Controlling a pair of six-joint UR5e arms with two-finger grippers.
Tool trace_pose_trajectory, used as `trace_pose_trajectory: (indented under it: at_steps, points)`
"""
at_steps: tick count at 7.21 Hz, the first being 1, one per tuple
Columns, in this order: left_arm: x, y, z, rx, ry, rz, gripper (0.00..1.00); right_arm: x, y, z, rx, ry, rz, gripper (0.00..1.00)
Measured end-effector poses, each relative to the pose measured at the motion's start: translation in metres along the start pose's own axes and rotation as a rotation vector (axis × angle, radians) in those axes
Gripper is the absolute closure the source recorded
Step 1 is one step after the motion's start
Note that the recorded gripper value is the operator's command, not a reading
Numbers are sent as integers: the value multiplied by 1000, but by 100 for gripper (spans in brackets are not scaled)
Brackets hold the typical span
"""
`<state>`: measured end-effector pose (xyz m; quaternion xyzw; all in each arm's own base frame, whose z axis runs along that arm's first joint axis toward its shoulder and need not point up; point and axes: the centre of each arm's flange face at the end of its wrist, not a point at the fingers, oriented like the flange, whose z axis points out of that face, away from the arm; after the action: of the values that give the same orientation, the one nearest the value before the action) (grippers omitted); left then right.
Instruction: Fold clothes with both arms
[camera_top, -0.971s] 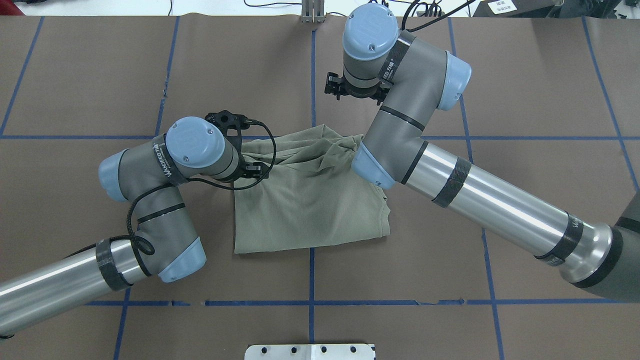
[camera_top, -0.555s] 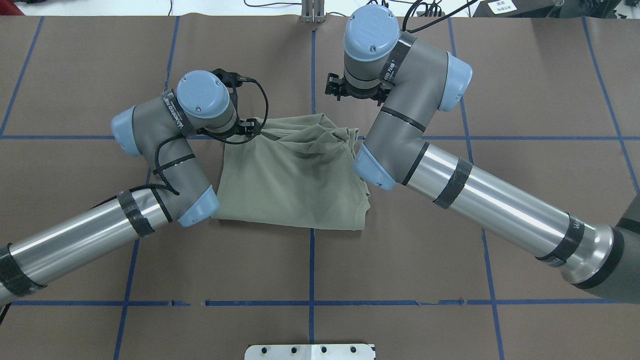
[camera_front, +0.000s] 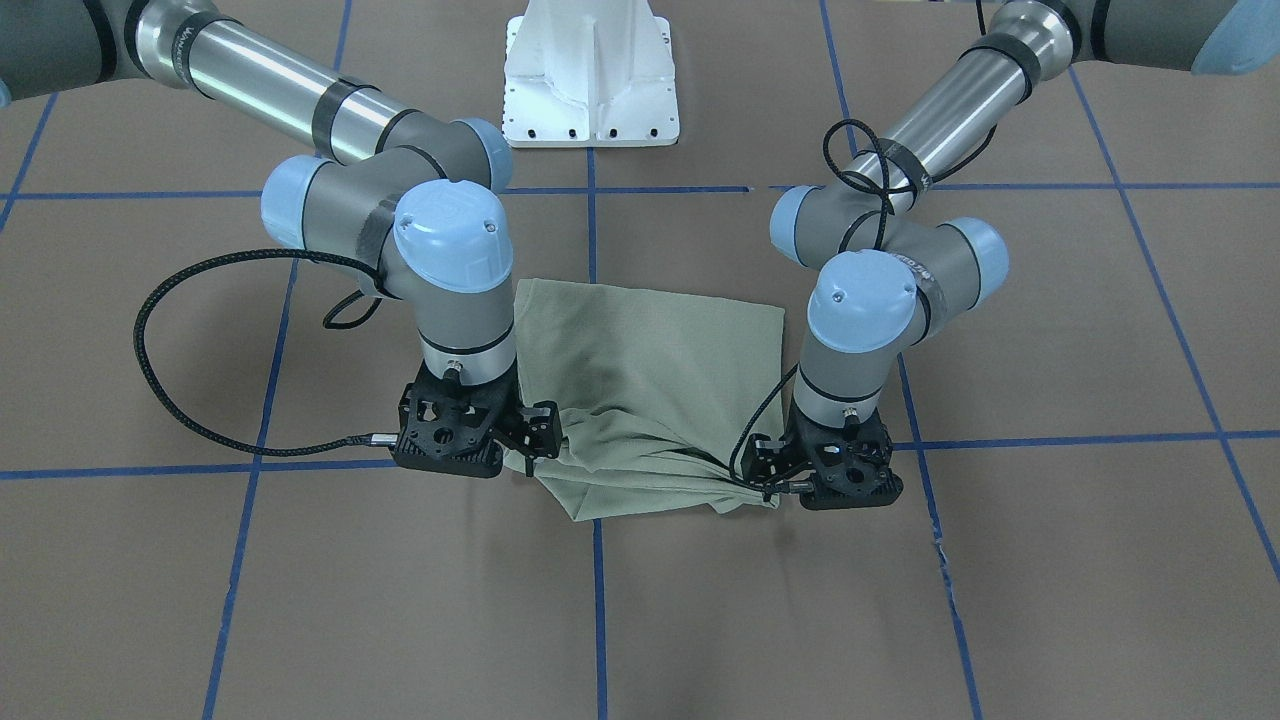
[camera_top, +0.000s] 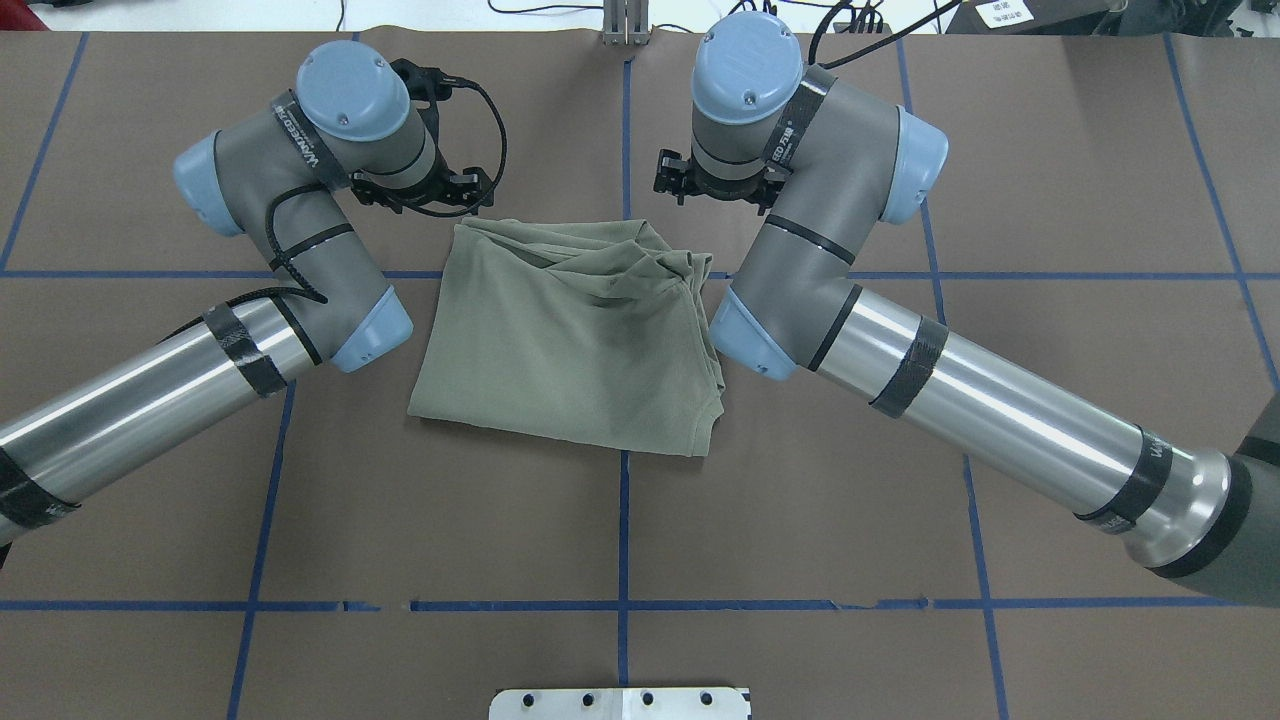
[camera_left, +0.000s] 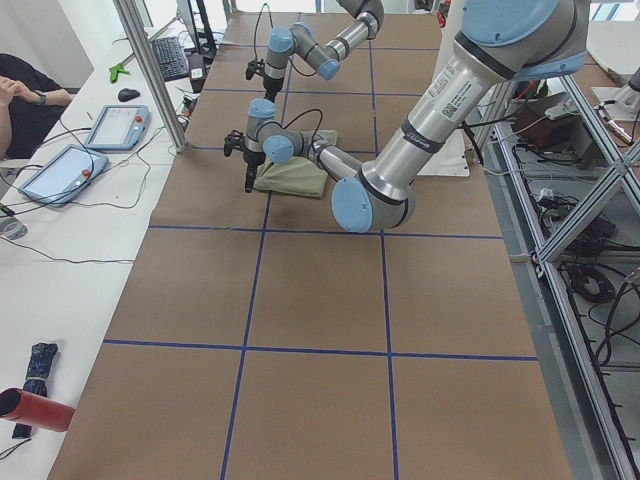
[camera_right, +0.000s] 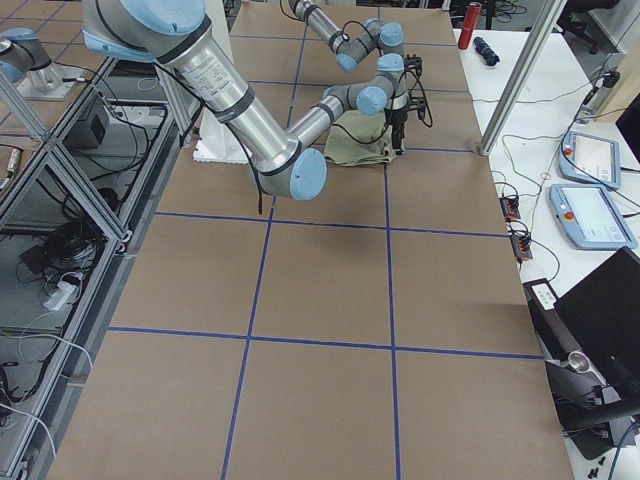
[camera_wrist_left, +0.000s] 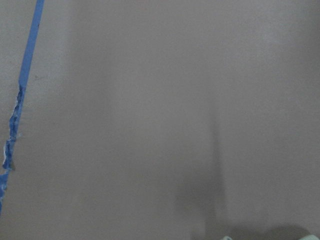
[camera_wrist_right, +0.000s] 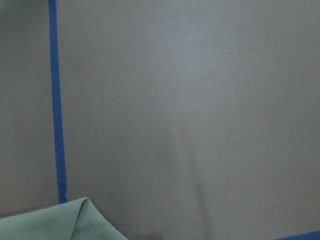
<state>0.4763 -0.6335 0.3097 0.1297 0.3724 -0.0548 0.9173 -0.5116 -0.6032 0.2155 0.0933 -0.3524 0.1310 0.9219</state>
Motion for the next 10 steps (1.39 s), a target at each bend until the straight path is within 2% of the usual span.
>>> trace_pose_trajectory:
  at_steps: [1,3,5,7,8,10]
  points:
    - [-2,0,-15,-1,33,21,0,9,-10,-3,-28,-9,-3,0]
    - [-50,6,-56,7,94,148,0,62,-43,-12,-89,-35,-59,0]
    - [-141,8,-107,1,132,290,0,172,-90,-46,-150,-55,-167,0]
    - [-234,1,-159,-16,55,414,0,300,-110,-91,-185,-15,-327,0]
    - [-295,-3,-183,-33,4,464,0,368,-105,-106,-208,2,-391,0]
    - [-435,19,-213,-77,-25,478,0,507,-72,-119,-264,-19,-450,0]
